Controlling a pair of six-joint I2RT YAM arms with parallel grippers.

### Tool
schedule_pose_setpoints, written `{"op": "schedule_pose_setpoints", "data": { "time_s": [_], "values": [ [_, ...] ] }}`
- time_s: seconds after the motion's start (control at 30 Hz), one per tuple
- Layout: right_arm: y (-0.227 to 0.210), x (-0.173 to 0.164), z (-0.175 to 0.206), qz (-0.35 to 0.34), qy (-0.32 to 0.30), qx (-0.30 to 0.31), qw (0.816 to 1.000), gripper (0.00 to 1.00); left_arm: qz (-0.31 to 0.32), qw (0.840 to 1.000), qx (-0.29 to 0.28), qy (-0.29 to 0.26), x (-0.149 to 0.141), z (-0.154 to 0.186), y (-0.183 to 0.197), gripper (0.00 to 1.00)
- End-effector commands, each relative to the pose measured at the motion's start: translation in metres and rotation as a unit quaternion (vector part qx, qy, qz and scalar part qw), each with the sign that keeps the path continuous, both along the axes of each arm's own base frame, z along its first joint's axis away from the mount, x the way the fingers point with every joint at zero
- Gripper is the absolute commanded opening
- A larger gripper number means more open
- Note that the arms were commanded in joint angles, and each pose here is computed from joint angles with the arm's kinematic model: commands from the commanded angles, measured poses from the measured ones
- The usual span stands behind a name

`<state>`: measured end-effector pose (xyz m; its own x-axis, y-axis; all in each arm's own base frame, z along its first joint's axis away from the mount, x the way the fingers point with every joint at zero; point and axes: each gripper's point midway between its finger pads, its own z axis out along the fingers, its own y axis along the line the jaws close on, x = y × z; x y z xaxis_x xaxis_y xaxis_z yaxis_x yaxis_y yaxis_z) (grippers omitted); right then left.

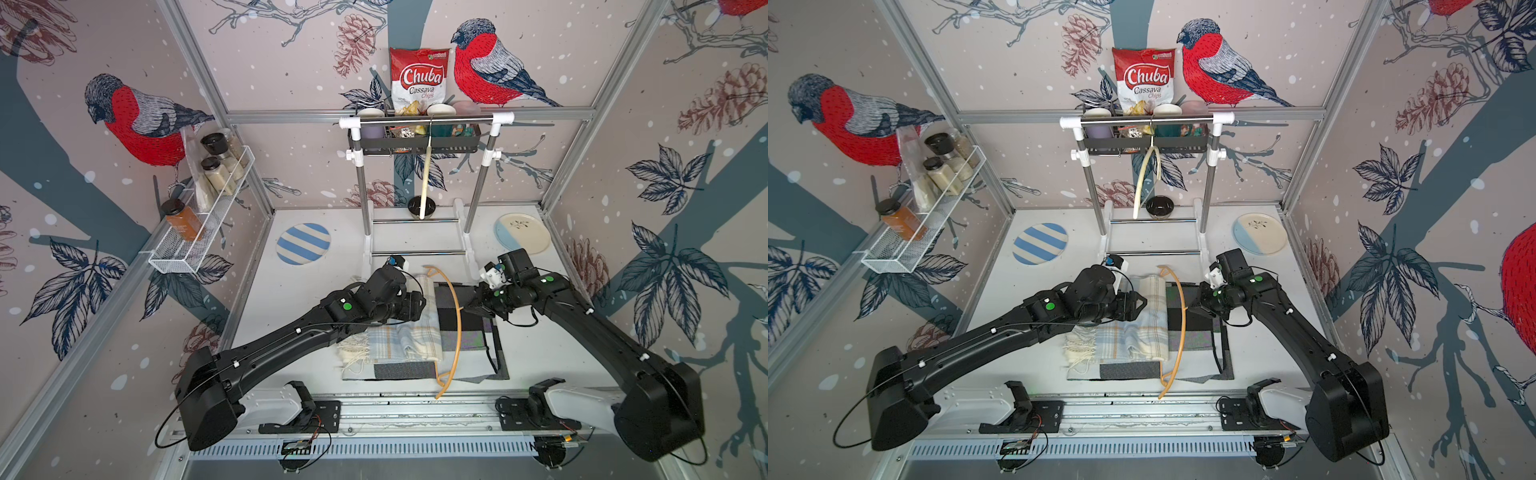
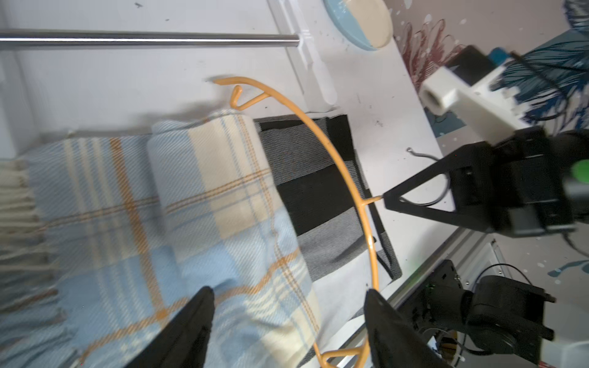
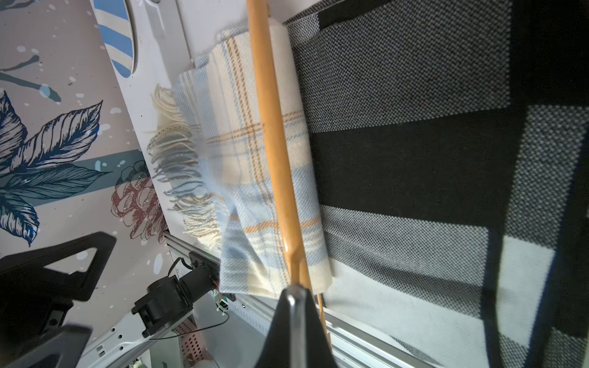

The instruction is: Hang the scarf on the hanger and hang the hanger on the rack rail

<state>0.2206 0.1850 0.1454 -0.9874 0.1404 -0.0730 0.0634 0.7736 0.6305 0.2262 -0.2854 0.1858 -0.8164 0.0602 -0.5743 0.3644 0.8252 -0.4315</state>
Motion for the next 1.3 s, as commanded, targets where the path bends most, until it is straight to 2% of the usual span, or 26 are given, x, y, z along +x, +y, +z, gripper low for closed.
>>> {"op": "schedule_pose_setpoints", "data": {
  "time_s": [0.0, 0.13, 0.4, 0.73, 0.77, 0.87, 0.97, 1.03, 1.07, 1.27],
  "values": [
    [-0.005, -0.002, -0.005, 0.010, -0.006, -0.029, 1.000, 0.00, 0.017, 0.998, 0.051, 0.033, -0.001, -0.033, 0.021, 0.80],
    [-0.002, -0.002, -0.003, 0.016, -0.012, -0.028, 0.999, 0.00, 0.026, 0.995, 0.070, 0.066, 0.004, -0.067, 0.027, 0.80],
    [0.001, -0.005, -0.002, 0.020, -0.012, -0.020, 1.000, 0.00, 0.019, 0.992, 0.080, 0.099, 0.015, -0.096, 0.011, 0.63],
    [0.005, -0.006, 0.000, 0.026, -0.014, -0.009, 1.000, 0.00, 0.042, 0.982, 0.132, 0.128, 0.021, -0.126, 0.019, 0.64],
    [0.005, -0.006, 0.000, 0.026, -0.015, -0.010, 1.000, 0.00, 0.041, 0.982, 0.132, 0.130, 0.022, -0.126, 0.017, 0.61],
    [0.006, -0.006, -0.001, 0.027, -0.014, -0.009, 0.999, 0.00, 0.036, 0.982, 0.127, 0.136, 0.023, -0.130, 0.011, 0.38],
    [0.007, -0.006, 0.000, 0.027, -0.011, -0.003, 1.000, 0.00, 0.031, 0.982, 0.125, 0.139, 0.024, -0.131, 0.007, 0.21],
    [0.008, -0.007, 0.001, 0.029, -0.010, -0.003, 1.000, 0.00, 0.032, 0.981, 0.132, 0.136, 0.026, -0.128, 0.009, 0.04],
    [0.008, -0.007, 0.003, 0.029, -0.010, -0.001, 1.000, 0.00, 0.035, 0.981, 0.138, 0.131, 0.029, -0.124, 0.012, 0.00],
    [0.024, -0.011, 0.025, 0.037, -0.016, 0.039, 0.998, 0.00, 0.045, 0.985, 0.151, 0.070, 0.034, -0.079, 0.033, 0.00]
  ]
}}
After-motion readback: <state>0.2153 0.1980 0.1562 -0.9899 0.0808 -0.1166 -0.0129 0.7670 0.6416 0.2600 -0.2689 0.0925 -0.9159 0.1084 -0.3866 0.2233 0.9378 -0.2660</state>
